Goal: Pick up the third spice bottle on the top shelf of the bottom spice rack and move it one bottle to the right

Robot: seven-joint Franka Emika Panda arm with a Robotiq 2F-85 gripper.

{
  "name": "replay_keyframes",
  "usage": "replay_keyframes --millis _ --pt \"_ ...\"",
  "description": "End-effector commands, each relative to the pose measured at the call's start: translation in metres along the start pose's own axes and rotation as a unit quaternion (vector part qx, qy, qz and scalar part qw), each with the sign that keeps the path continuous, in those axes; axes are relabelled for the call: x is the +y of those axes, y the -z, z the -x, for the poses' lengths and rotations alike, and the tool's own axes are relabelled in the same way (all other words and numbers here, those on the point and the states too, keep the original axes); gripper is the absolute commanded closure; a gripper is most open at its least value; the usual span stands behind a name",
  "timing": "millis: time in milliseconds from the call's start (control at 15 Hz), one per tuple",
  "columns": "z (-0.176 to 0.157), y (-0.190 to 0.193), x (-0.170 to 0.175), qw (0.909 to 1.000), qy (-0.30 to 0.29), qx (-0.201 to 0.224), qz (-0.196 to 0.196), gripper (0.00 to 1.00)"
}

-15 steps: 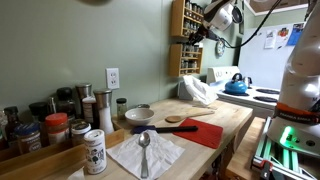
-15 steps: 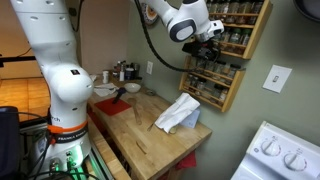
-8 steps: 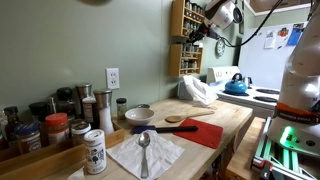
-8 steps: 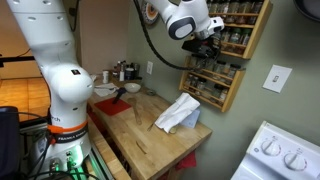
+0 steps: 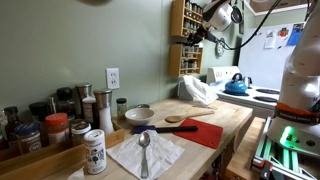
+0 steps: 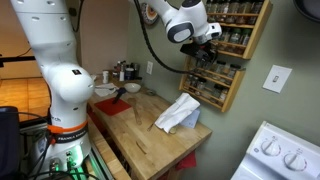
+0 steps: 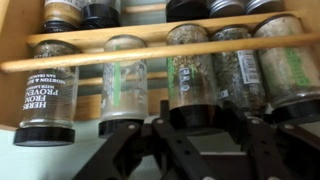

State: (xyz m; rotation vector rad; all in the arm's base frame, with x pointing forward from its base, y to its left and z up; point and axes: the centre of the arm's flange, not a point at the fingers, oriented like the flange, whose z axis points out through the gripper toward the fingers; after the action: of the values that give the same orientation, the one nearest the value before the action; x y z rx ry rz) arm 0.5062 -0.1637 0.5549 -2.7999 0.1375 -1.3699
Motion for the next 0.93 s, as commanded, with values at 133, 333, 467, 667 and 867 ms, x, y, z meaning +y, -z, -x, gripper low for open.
replay_keyframes --millis 133,333,467,667,867 --pt "0.0054 -0.0040 0.0042 1.0000 -0.003 0.004 0.002 0.05" --pt "0.0027 -0.0047 0.0044 0.9999 -0.010 0.009 0.004 0.00" --pt "0.0015 -0.0059 0.0041 0.9999 -0.012 0.011 0.003 0.00" --pt "0.0003 -0.0076 0.0024 0.9998 -0.016 0.016 -0.002 0.06" --pt "-0.0020 -0.0083 0.0001 0.9992 -0.028 0.028 -0.006 0.21"
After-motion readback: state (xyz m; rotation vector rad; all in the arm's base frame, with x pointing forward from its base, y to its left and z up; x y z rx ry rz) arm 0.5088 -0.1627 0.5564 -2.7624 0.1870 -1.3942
